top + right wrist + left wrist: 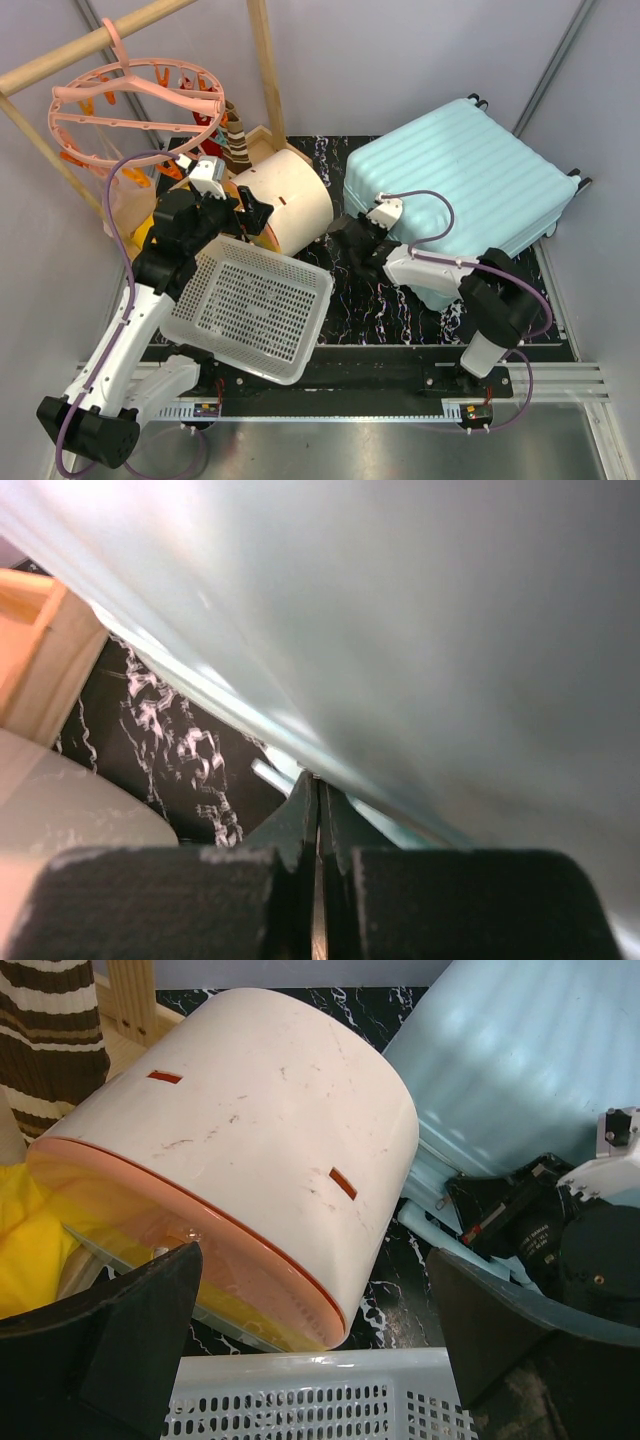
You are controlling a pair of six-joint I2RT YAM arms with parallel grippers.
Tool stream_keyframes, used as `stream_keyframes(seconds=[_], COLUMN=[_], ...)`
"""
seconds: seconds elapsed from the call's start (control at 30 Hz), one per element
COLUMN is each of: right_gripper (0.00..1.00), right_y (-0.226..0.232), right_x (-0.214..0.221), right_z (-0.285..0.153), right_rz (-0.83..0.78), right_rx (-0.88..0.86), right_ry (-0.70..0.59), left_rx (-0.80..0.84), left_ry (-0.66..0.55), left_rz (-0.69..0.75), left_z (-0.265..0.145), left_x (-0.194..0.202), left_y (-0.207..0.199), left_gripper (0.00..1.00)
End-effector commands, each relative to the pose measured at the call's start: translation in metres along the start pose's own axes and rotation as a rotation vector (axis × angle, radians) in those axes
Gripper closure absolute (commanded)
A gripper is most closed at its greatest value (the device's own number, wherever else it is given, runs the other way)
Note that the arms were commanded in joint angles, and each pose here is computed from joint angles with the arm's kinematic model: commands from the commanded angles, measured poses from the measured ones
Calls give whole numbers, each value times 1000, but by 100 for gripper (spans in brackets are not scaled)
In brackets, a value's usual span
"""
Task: Open, take out, and arrange the luggage
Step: Unzip the luggage at the center of the board.
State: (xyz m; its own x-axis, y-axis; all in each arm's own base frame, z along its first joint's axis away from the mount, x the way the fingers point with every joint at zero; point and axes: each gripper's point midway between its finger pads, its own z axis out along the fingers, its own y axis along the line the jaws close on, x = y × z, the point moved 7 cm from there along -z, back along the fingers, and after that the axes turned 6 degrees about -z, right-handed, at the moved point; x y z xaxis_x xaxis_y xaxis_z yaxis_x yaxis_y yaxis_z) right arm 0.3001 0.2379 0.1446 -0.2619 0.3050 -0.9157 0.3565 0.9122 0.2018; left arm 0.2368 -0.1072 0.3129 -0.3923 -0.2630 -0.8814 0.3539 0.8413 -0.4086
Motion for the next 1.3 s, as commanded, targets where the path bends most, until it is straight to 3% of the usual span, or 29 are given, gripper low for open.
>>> stream_keyframes(seconds=[0.0, 0.6, 0.9, 1.03, 1.27], right_gripper=[100, 100, 100, 96, 94], right_y=[27, 83, 83, 90, 83], right_x=[-20, -40, -46, -47, -52], right_z=[30, 70, 98, 99, 102], right_rz=[63, 35, 92, 74, 115], right_rx=[-116, -142, -165, -243, -228], right_ry=[-3, -86, -75, -84, -92], left_rx=[-2, -3, -2, -4, -9], left_ry=[-42, -21, -19, -20, -14], left_rz=[24, 21, 21, 21, 19], left_z=[-2, 3, 3, 3, 4], left_x=[-7, -4, -4, -4, -3], left_y=[0, 2, 1, 2, 3], left_gripper=[1, 1, 1, 1, 1])
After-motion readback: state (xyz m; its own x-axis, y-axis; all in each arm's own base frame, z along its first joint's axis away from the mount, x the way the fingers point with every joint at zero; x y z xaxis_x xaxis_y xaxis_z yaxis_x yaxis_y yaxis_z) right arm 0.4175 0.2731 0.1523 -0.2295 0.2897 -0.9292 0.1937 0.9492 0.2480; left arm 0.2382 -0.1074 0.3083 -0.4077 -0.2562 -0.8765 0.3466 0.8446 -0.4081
